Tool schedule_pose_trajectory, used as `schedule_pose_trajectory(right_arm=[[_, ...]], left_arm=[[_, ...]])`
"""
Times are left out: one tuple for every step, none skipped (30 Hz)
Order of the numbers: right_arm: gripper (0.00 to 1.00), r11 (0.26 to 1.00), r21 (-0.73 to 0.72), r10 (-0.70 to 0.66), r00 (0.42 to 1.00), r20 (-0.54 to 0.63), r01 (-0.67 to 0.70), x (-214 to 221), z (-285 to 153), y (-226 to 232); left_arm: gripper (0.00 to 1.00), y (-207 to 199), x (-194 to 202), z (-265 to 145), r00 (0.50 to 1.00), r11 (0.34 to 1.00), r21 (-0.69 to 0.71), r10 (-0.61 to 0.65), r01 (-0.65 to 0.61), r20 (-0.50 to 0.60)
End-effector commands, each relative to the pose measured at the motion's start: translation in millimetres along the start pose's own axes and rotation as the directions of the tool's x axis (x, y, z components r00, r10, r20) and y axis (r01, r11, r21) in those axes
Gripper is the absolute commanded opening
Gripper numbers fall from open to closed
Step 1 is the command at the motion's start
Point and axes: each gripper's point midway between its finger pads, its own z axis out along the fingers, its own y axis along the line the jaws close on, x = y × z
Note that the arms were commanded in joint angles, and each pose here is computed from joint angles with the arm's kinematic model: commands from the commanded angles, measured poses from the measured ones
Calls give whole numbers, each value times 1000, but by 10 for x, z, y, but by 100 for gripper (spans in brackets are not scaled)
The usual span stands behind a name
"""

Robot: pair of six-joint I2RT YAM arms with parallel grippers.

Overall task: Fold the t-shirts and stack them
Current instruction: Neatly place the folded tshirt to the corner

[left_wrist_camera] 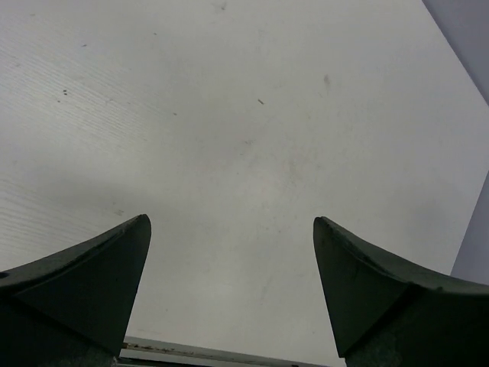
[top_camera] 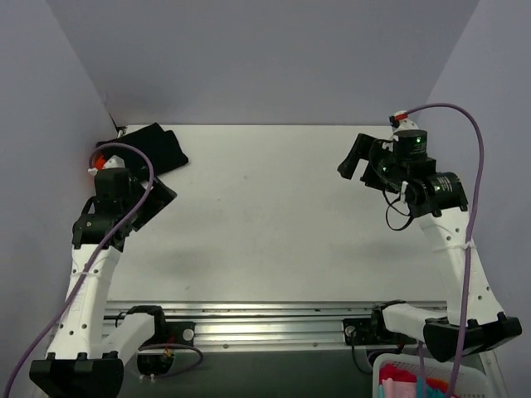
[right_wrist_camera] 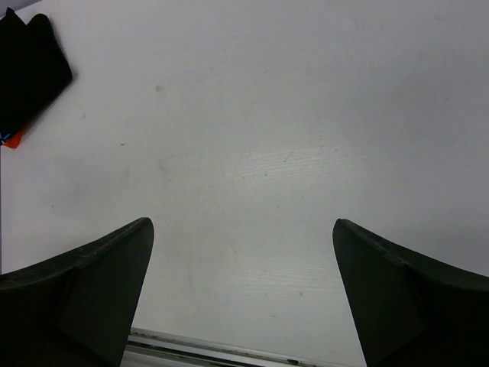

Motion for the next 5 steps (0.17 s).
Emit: schedule_pose_trajectory(right_arm=[[100, 999, 26, -28, 996, 82, 26, -94, -255, -44], [100, 1000, 18, -22, 995, 97, 20, -101, -312, -35], [100, 1000, 14, -21, 995, 100, 20, -93, -332, -24], [100, 1000, 3, -26, 994, 108, 26, -85, -361, -4], [100, 999, -1, -40, 993, 113, 40, -79, -381, 17]], left_arm=[[95, -436, -72, -394, 993, 982, 171, 59, -77, 107], [95, -448, -72, -449, 989, 978, 177, 92, -112, 117], [95, -479, -90, -516, 986, 973, 190, 106, -129, 127], [95, -451, -71, -541, 983, 971, 184, 133, -154, 123], [95, -445, -65, -559, 982, 969, 182, 145, -165, 120]])
